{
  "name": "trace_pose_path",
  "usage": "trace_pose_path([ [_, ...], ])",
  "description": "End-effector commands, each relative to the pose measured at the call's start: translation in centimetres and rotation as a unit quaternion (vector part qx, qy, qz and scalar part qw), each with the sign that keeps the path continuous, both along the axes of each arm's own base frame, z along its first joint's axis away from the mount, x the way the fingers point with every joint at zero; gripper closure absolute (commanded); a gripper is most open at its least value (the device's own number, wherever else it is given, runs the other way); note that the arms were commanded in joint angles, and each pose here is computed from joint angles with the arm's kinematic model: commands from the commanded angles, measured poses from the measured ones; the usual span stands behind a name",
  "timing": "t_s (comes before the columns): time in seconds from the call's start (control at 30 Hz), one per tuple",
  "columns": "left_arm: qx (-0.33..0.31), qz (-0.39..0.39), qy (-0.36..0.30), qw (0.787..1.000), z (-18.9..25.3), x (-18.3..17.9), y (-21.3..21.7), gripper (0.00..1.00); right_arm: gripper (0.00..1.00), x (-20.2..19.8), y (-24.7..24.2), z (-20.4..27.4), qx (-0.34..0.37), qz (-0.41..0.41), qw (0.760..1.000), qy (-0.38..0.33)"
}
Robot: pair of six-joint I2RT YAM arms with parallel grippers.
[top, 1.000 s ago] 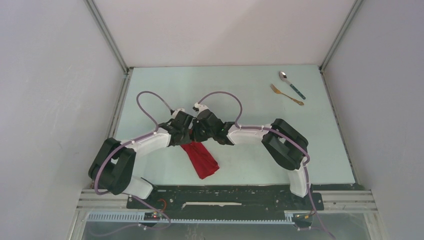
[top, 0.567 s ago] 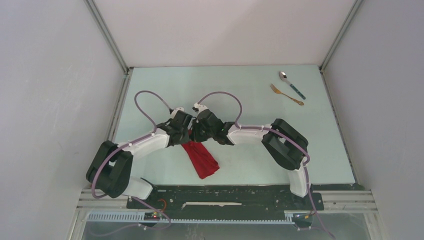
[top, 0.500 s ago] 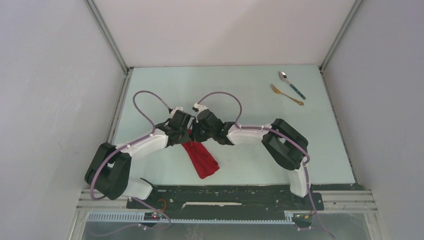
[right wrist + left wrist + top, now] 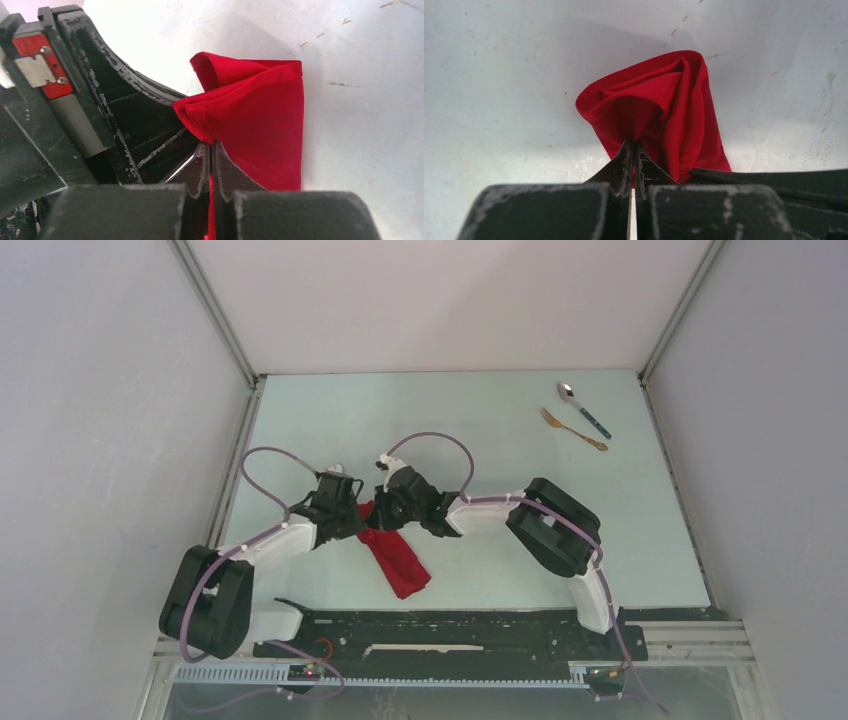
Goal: Fold the napkin into a case and place the utensils inside
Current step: Stuff the top corner of the smaller-rectangle-folded napkin into the folded napkin.
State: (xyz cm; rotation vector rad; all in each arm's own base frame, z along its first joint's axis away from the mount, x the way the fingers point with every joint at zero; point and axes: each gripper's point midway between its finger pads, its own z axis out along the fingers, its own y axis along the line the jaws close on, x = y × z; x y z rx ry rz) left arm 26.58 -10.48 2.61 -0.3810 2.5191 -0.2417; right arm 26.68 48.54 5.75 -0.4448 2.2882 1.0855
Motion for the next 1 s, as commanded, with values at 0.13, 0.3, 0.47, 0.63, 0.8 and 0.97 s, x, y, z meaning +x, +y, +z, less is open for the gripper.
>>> trace_pose_path([
  [0.13,-0.052,0.015,-0.058,0.997,1.9,0.8,-0.2,1.00,1.00,0.4,0.5,-1.3,0.049,0.031,0.998,0.036],
  [0.3,-0.038,0.034,-0.056,0.997,1.9,0.9,0.7,1.00,0.93,0.3,-0.1,-0.5,0.064,0.036,0.996,0.049],
  [0.47,-0.034,0.047,-0.036,0.998,0.7,0.5,1.4,1.00,0.77,0.8,-0.2,1.6,0.082,0.045,0.995,0.032],
  [0.63,-0.042,0.048,-0.038,0.997,0.6,0.4,1.4,1.00,0.62,1.5,-0.2,2.2,0.092,0.048,0.994,0.023],
  [0.8,-0.049,0.046,-0.040,0.997,0.8,0.4,1.2,1.00,0.58,1.8,0.6,2.3,0.090,0.057,0.994,0.016],
  [0.97,-0.050,0.044,-0.043,0.997,1.0,0.4,1.1,1.00,0.56,2.1,1.3,2.4,0.084,0.061,0.995,0.011],
])
